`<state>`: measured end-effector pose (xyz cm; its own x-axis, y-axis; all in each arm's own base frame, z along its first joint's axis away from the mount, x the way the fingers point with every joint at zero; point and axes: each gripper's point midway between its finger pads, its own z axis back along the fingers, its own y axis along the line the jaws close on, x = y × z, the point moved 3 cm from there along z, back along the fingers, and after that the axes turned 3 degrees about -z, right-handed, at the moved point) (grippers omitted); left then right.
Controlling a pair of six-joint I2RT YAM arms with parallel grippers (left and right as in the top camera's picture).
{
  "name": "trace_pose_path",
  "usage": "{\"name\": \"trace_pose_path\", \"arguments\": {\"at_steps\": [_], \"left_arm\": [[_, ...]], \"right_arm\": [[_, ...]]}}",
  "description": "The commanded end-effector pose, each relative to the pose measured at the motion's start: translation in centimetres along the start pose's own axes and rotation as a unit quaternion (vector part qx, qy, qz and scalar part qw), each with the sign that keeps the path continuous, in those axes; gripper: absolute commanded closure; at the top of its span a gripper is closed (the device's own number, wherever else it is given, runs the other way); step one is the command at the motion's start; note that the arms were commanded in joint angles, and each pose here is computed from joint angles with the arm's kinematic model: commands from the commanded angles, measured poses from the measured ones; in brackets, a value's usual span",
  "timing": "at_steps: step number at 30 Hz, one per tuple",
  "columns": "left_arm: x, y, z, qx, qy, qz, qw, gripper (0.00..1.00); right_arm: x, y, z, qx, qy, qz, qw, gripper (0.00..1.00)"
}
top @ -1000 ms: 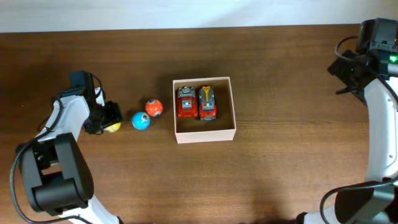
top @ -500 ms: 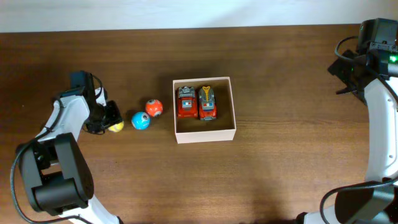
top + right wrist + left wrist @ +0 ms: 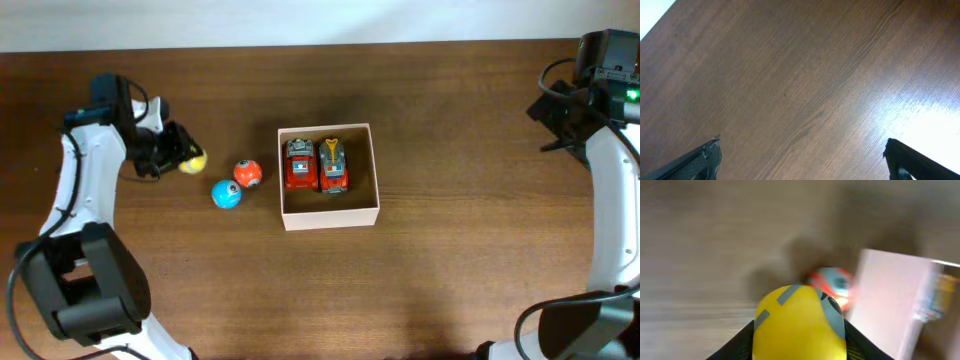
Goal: Pack container
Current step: 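Close the left gripper on the yellow ball and lift it, then carry the yellow ball right and drop it into the box's front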
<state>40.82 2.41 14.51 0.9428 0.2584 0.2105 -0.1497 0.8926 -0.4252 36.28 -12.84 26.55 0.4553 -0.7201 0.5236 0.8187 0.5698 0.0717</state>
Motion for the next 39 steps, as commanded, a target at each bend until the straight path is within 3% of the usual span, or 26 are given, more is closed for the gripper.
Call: {"name": "trace_pose_path", "arguments": {"at_steps": [1, 4, 11, 18, 23, 39], "left_arm": [[0.9, -4.9, 1.7, -0.133, -0.013, -0.074, 0.988, 0.54], [0.7, -8.0, 2.3, -0.183, -0.016, -0.134, 0.974, 0.54], [-1.9, -13.7, 0.4, -0.193, 0.009, -0.287, 0.938, 0.54], [-5.6, -17.0, -3.6, -0.032, 0.057, -0.42, 0.905, 0.54], [-8.0, -19.5, -5.1, 0.066, 0.062, -0.495, 0.864, 0.54], [-10.8, -17.2, -7.3, 0.092, 0.125, -0.495, 0.855, 0.55]], "right_arm": [[0.6, -0.1, 1.0, 0.009, -0.013, -0.01, 1.0, 0.01], [0.6, -0.1, 1.0, 0.009, -0.013, -0.01, 1.0, 0.01], [0.6, -0.1, 1.0, 0.009, -0.013, -0.01, 1.0, 0.01], [0.6, -0.1, 1.0, 0.009, -0.013, -0.01, 1.0, 0.01], [0.6, -0.1, 1.0, 0.009, -0.013, -0.01, 1.0, 0.01], [0.6, -0.1, 1.0, 0.009, -0.013, -0.01, 1.0, 0.01]]}}
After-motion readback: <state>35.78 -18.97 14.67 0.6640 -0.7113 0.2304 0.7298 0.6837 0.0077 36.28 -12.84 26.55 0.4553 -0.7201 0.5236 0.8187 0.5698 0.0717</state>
